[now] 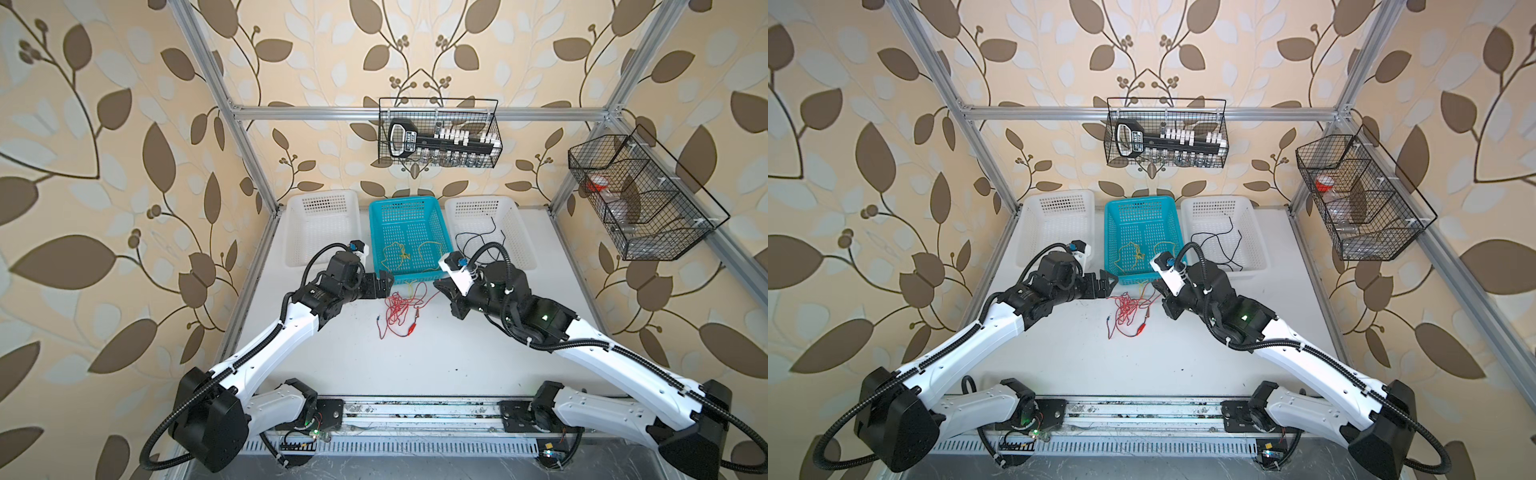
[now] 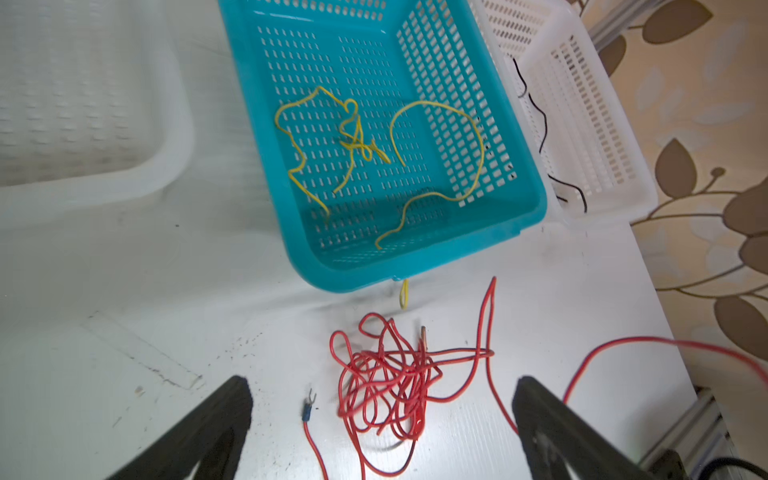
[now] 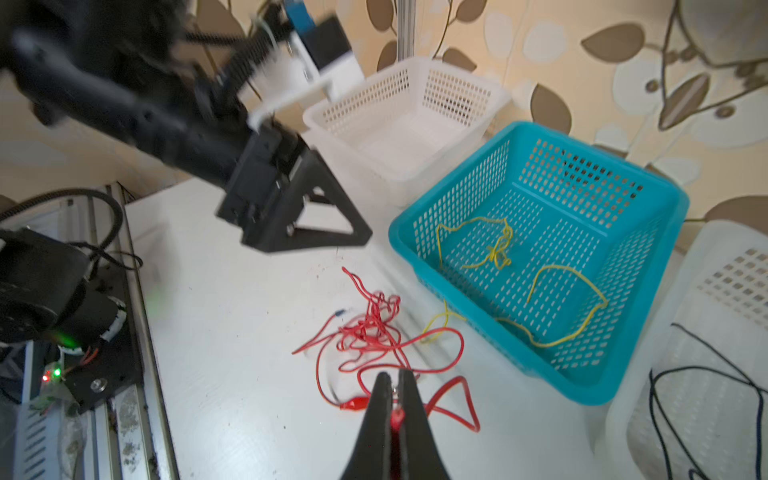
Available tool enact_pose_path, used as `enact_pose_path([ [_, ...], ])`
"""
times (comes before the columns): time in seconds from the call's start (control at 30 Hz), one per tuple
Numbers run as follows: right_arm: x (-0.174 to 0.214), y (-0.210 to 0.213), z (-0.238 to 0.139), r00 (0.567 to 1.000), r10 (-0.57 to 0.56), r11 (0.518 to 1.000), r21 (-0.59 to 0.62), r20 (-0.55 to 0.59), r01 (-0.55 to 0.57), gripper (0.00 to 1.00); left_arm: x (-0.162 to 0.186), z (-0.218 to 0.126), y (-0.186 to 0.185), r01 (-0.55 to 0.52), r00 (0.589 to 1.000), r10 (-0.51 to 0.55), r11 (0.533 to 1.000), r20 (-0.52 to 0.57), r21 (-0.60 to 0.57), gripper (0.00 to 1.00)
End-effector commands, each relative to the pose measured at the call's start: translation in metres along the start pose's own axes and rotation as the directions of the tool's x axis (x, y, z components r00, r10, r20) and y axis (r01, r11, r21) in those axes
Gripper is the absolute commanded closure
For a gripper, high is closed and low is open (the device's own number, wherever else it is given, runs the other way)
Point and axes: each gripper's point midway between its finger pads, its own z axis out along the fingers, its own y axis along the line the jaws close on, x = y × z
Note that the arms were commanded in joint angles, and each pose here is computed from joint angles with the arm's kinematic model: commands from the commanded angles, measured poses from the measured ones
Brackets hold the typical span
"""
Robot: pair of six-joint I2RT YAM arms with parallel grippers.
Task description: Untangle the cables
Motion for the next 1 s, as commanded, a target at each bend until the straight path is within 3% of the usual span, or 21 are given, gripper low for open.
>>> enact_pose_path([
  [0.0, -0.036, -0.001, -0.021, 0.998, -0.001, 1.000, 0.005, 0.069, 0.001, 1.00, 0.006, 0.003, -0.032, -0.090, 0.995, 0.095, 0.987, -0.026, 0.136, 0.01],
  [0.37, -0.068, 0.002, -0.037, 0.993, -0.009, 1.000, -0.016, 0.121, 0.011, 1.00, 0.013, 0.016, -0.096, -0.318, 0.947, 0.320, 0.915, 0.031, 0.249, 0.02],
  [0.87, -0.096, -0.004, -0.054, 0.979, -0.015, 1.000, 0.002, 0.204, 0.015, 1.00, 0.028, 0.047, -0.142, -0.359, 0.928, 0.371, 0.852, 0.046, 0.380, 0.19],
  [0.97, -0.099, -0.005, -0.054, 0.978, -0.015, 1.000, 0.003, 0.210, 0.015, 1.00, 0.035, 0.060, -0.143, -0.351, 0.928, 0.371, 0.853, 0.024, 0.386, 0.29],
])
